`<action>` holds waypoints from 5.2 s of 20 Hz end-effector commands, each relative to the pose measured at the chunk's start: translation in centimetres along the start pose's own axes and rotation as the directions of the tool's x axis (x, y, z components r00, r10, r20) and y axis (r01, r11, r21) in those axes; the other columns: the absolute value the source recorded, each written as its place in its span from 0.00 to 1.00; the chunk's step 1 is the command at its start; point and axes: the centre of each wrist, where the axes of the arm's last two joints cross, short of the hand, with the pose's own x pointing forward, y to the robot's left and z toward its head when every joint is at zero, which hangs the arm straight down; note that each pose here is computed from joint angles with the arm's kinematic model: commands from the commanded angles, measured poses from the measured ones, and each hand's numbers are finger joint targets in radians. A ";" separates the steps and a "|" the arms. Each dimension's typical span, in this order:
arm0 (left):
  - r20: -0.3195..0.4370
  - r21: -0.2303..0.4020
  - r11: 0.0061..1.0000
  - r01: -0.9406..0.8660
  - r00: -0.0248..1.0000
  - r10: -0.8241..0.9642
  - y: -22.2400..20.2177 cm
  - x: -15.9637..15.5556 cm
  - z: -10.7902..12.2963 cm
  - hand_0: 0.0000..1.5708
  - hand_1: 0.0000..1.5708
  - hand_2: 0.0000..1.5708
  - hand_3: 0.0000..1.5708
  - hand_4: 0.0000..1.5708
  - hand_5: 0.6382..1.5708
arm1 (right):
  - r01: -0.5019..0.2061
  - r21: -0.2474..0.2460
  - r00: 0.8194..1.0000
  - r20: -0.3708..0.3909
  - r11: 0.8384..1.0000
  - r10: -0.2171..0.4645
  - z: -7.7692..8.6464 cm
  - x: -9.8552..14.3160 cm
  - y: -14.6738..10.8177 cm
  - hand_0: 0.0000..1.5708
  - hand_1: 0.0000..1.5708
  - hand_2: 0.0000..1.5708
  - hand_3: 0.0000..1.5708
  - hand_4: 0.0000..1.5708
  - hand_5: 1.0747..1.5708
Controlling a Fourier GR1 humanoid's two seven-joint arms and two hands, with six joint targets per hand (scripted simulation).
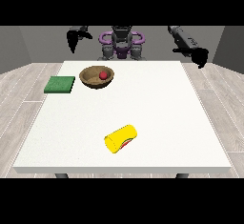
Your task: Pick the cup and pour the ball into the bowl, then pick the bowl and place it on the pad
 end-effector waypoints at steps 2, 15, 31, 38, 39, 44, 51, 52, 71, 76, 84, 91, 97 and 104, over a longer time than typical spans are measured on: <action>0.041 -0.064 0.996 0.068 0.997 -0.065 0.4 5.6 -4.9 0.00 0.00 0.00 0.00 0.00 0.95 | 0.045 -0.041 0.998 -0.053 0.998 -0.047 -0.8 -4.9 -1.0 0.00 0.00 0.00 0.00 0.26 0.99; 0.171 -0.057 0.987 0.152 0.975 -0.140 2.9 17.1 -10.5 0.00 0.00 0.00 0.00 0.00 0.98 | 0.099 -0.057 0.991 -0.084 0.993 -0.104 -1.9 -12.6 -3.9 0.00 0.00 0.00 0.00 0.18 1.00; 0.183 -0.114 0.986 0.121 0.978 -0.099 1.0 21.5 -12.1 0.00 0.00 0.00 0.00 0.00 0.95 | 0.131 -0.140 0.973 -0.174 0.981 -0.154 -4.1 -15.7 -4.1 0.00 0.00 0.00 0.00 0.20 0.99; 0.201 -0.158 0.982 0.104 0.977 -0.071 -0.3 24.1 -13.1 0.00 0.00 0.00 0.00 0.00 0.97 | 0.121 -0.158 0.974 -0.173 0.980 -0.148 -3.7 -16.5 -0.4 0.00 0.00 0.00 0.00 0.25 1.00; 0.197 -0.165 0.982 0.096 0.978 -0.063 -0.1 23.5 -12.9 0.00 0.00 0.00 0.00 0.00 0.97 | 0.119 -0.153 0.971 -0.190 0.981 -0.148 -3.1 -16.5 -1.3 0.00 0.00 0.00 0.00 0.26 1.00; 0.222 -0.168 0.981 0.099 0.973 -0.060 -0.2 24.5 -13.4 0.00 0.00 0.00 0.00 0.00 0.97 | 0.101 -0.174 0.973 -0.188 0.980 -0.134 -4.8 -15.4 2.0 0.00 0.00 0.00 0.00 0.28 1.00; 0.202 -0.172 0.982 0.078 0.978 -0.042 0.9 25.2 -13.2 0.00 0.00 0.00 0.00 0.00 0.97 | -0.071 -0.247 0.928 -0.371 0.966 -0.027 0.2 -18.4 0.2 1.00 1.00 1.00 1.00 0.70 0.68; 0.202 -0.171 0.983 0.073 0.979 -0.037 0.7 23.8 -13.1 0.00 0.00 0.00 0.00 0.00 0.97 | -0.132 -0.242 0.930 -0.365 0.961 0.036 -1.6 -16.6 -1.1 1.00 1.00 1.00 1.00 0.74 0.67; 0.101 -0.020 0.990 0.141 0.985 -0.138 11.4 21.1 -8.8 0.00 0.00 0.00 0.00 0.00 0.97 | -0.347 -0.105 0.842 -0.472 0.932 0.260 -10.5 -4.3 -2.8 1.00 1.00 1.00 1.00 0.83 0.84; 0.130 -0.037 0.989 0.141 0.982 -0.135 7.4 20.2 -10.3 0.00 0.00 0.00 0.00 0.00 0.96 | -0.415 -0.109 0.835 -0.440 0.903 0.331 -12.0 -3.7 -6.6 1.00 1.00 1.00 1.00 0.82 0.87; 0.147 -0.013 0.988 0.151 0.978 -0.148 7.3 21.8 -10.3 0.00 0.00 0.00 0.00 0.00 0.96 | -0.448 -0.144 0.841 -0.402 0.882 0.362 -11.0 -2.1 -14.7 1.00 1.00 1.00 0.94 0.83 0.92; 0.240 -0.013 0.984 0.180 0.955 -0.172 9.0 25.8 -10.0 0.00 0.00 0.00 0.00 0.10 0.96 | -0.380 -0.196 0.884 -0.365 0.904 0.293 -10.3 -1.6 -18.3 1.00 1.00 1.00 0.55 0.82 0.94; 0.298 -0.036 0.989 0.146 0.946 -0.129 7.3 29.5 -10.5 0.00 0.00 0.00 0.00 0.04 0.96 | -0.410 -0.232 0.894 -0.294 0.882 0.339 -9.5 -1.7 -20.9 1.00 1.00 1.00 0.13 0.82 0.97; 0.260 -0.045 0.989 0.140 0.958 -0.124 7.4 26.8 -9.7 0.00 0.00 0.00 0.00 0.00 0.96 | -0.392 -0.247 0.895 -0.327 0.886 0.304 -9.4 0.2 -23.0 1.00 1.00 1.00 0.45 0.80 0.98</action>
